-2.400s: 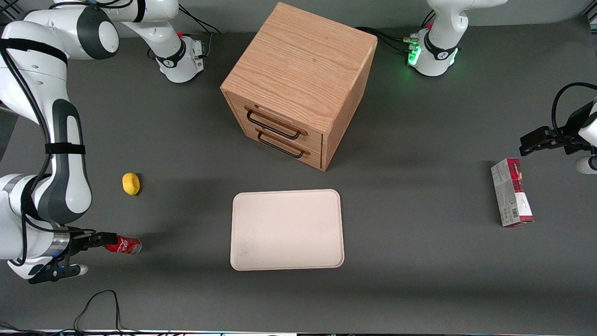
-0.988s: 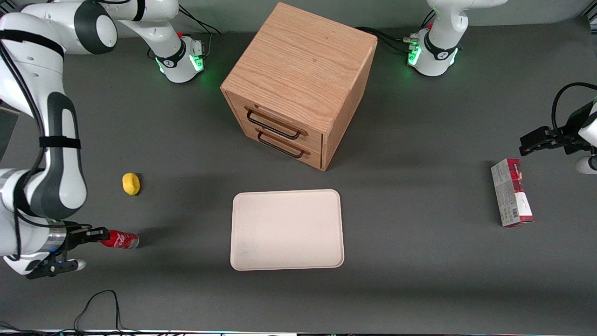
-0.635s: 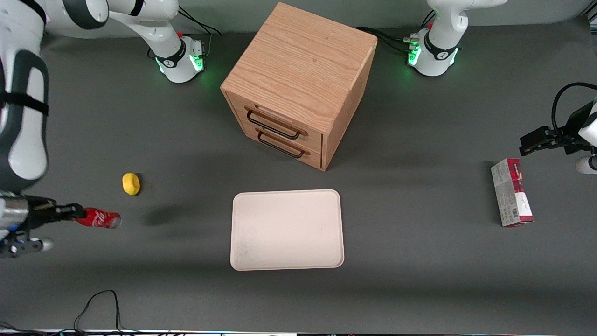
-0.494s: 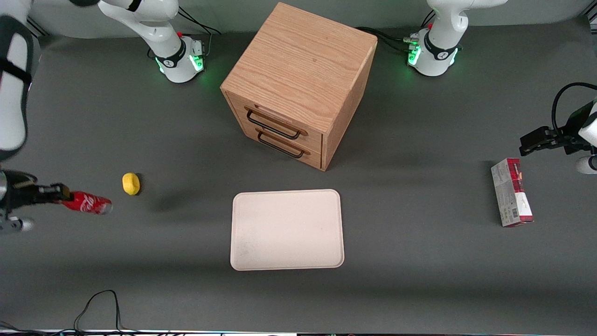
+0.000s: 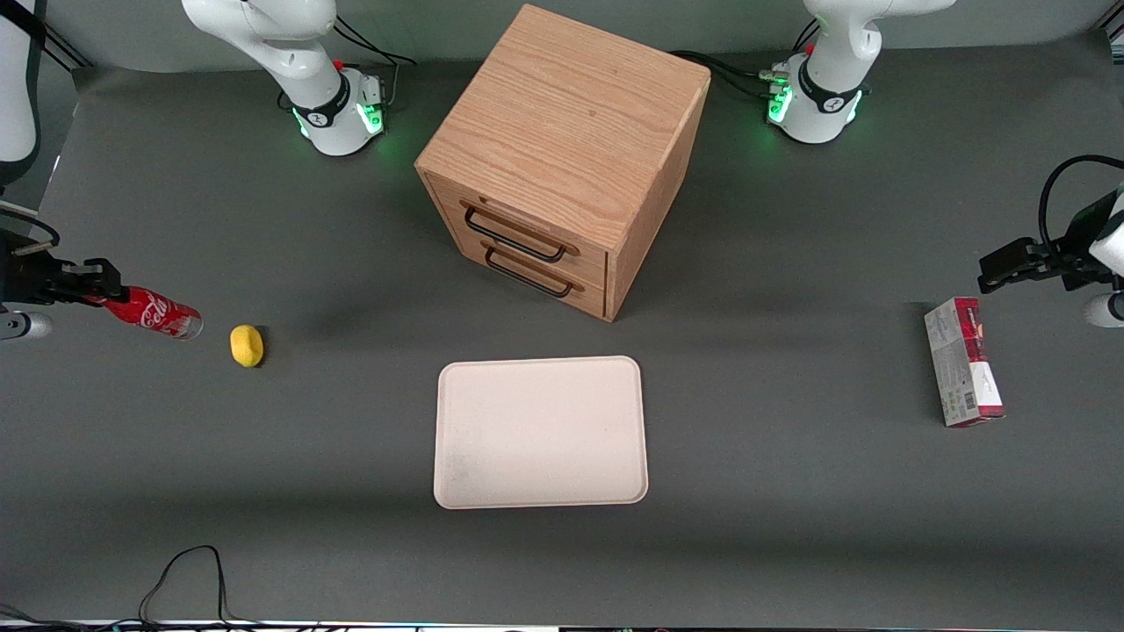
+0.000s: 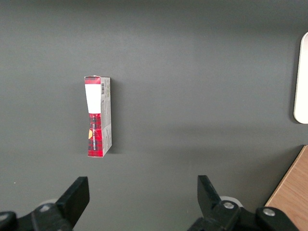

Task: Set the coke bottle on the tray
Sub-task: 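Lift the bottle and carry it over the cream tray's corner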

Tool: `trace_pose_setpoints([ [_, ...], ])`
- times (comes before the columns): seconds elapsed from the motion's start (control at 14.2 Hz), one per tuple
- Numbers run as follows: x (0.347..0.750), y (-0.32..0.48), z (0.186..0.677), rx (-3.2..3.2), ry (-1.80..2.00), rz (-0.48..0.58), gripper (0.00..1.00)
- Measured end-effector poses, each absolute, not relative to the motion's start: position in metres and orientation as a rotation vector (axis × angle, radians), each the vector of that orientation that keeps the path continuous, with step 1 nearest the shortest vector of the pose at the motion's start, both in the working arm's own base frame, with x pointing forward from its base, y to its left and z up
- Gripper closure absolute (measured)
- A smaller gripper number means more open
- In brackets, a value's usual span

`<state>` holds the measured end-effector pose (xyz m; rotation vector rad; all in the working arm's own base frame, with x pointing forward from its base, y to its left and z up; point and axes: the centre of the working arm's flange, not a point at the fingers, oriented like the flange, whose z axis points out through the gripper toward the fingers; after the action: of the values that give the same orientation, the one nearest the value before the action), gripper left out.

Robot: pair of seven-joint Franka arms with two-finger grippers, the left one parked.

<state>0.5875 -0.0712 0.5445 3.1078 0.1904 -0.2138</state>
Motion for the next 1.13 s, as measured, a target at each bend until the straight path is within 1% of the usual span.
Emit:
trace_pose_setpoints([
  [0.21, 0.617, -0.022, 0.531, 3.097, 0.092, -0.199, 0.67],
  [0.49, 0.668, 0.097, 0.508, 3.076, -0.051, -0.221, 0.67],
  [0.71, 0.696, 0.169, 0.472, 3.111, -0.201, -0.205, 0.67],
  [0.92, 0.720, 0.205, 0.424, 3.153, -0.381, -0.126, 0.67],
  [1.13, 0.731, 0.246, 0.371, 3.166, -0.494, -0.055, 0.67],
])
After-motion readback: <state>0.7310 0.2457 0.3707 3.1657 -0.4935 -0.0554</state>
